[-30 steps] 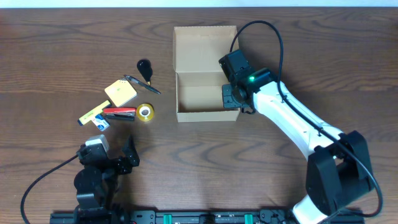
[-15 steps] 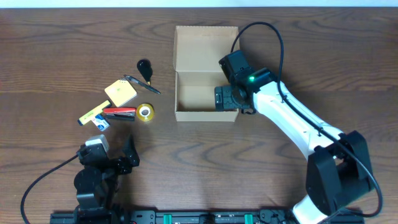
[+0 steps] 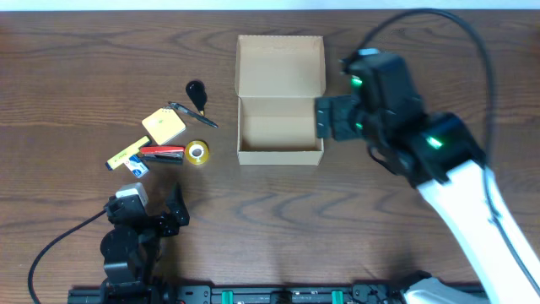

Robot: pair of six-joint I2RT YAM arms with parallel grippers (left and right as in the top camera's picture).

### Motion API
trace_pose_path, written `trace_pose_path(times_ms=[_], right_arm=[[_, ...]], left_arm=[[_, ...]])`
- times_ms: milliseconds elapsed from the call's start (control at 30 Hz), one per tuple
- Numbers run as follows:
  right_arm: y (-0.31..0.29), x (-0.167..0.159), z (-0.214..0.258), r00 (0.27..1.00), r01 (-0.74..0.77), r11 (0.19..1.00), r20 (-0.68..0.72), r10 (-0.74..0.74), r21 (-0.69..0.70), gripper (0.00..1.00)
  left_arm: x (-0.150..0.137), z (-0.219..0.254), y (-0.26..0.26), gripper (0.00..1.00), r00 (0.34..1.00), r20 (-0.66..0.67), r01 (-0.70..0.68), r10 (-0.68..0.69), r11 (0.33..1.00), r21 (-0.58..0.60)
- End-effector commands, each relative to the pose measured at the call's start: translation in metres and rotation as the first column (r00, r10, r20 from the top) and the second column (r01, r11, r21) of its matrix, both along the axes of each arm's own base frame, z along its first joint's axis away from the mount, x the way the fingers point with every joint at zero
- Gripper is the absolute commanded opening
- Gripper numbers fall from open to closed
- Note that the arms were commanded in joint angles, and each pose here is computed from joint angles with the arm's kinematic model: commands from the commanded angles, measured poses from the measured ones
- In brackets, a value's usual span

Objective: Pack container
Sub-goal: 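Retract the right gripper away from the box to the right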

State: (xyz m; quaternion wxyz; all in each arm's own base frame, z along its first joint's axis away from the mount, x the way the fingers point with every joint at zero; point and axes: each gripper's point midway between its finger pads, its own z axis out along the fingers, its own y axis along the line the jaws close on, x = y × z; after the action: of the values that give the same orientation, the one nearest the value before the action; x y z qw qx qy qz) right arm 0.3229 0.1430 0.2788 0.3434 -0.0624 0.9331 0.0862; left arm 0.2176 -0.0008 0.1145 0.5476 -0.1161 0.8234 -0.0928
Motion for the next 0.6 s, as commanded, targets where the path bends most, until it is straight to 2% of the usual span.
trace_pose_path(times_ms=[0, 100, 300, 567], right_arm=[[-0.014, -0.021, 0.025, 0.996, -0.065, 0.998, 0.059, 0.066, -0.021, 0.99], [-0.016, -0.05, 0.047, 0.984, -0.146, 0.989, 0.105, 0.143, 0.017, 0.99], [-0.028, -0.095, 0.069, 0.972, -0.188, 0.98, 0.157, 0.176, 0.063, 0.99], [-0.041, -0.138, 0.05, 0.979, -0.203, 0.978, -0.001, 0.203, 0.049, 0.99]], left_arm=[[0.0, -0.007, 0.002, 0.95, 1.0, -0.011, -0.013, 0.013, 1.0, 0.0], [0.0, -0.007, 0.002, 0.95, 1.0, -0.011, -0.013, 0.013, 1.0, 0.0], [0.0, -0.007, 0.002, 0.95, 1.0, -0.011, -0.013, 0.013, 1.0, 0.0], [0.0, -0.007, 0.002, 0.95, 1.0, -0.011, -0.013, 0.013, 1.0, 0.0]])
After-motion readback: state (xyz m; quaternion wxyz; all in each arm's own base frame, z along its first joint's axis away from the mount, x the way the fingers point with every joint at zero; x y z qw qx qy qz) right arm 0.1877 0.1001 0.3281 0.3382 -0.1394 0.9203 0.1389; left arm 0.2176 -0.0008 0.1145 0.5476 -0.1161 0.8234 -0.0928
